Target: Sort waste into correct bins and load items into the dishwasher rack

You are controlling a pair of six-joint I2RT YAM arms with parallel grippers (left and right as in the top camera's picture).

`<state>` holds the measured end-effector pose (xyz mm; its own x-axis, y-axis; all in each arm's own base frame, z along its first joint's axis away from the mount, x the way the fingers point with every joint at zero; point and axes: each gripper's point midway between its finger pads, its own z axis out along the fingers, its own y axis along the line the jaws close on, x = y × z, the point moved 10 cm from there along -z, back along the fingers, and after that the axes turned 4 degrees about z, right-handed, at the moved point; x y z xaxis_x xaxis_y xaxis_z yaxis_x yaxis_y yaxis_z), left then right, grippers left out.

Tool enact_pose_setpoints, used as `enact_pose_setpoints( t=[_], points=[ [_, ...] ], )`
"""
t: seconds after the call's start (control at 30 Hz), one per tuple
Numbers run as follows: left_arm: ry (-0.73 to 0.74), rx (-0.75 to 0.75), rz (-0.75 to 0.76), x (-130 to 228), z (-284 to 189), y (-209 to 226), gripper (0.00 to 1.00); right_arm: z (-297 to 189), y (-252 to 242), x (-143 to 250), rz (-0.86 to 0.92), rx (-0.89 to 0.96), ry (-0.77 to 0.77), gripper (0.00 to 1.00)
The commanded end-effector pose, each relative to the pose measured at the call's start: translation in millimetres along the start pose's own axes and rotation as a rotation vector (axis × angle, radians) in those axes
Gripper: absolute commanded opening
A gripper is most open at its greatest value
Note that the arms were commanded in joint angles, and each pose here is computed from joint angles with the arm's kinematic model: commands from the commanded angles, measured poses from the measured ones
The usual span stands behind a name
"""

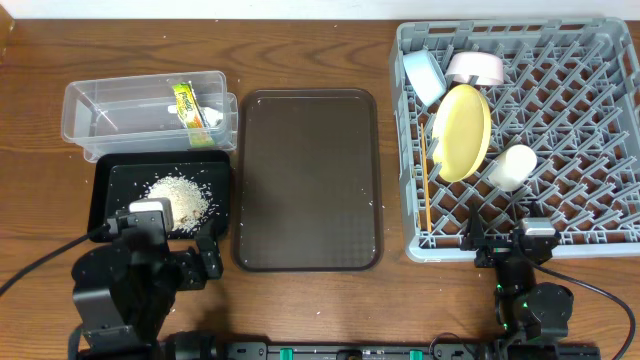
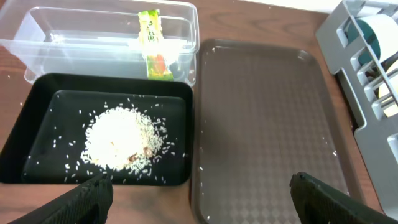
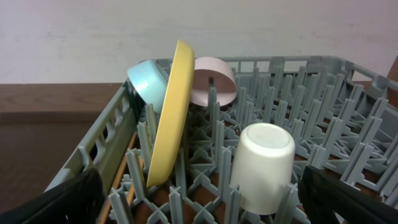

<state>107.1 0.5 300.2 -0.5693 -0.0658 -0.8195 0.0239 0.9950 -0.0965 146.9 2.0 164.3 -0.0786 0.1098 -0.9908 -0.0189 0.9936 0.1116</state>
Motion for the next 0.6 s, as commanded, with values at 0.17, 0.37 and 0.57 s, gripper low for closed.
enact_pose_setpoints(
  t=[0.17,0.37,0.57],
  points=[
    [-0.178,0.036,0.072,44,46,2,0.94,0,2,0,-0.013,-0.016,0.000,0.99],
    [-0.418,0.051,0.064,62,82,6,0.94,0,2,0,-0.013,-0.016,0.000,0.99],
    [-0.612,0.041,0.087,74,101,10,0.94,0,2,0,-0.013,-0.016,0.000,0.99]
  ],
)
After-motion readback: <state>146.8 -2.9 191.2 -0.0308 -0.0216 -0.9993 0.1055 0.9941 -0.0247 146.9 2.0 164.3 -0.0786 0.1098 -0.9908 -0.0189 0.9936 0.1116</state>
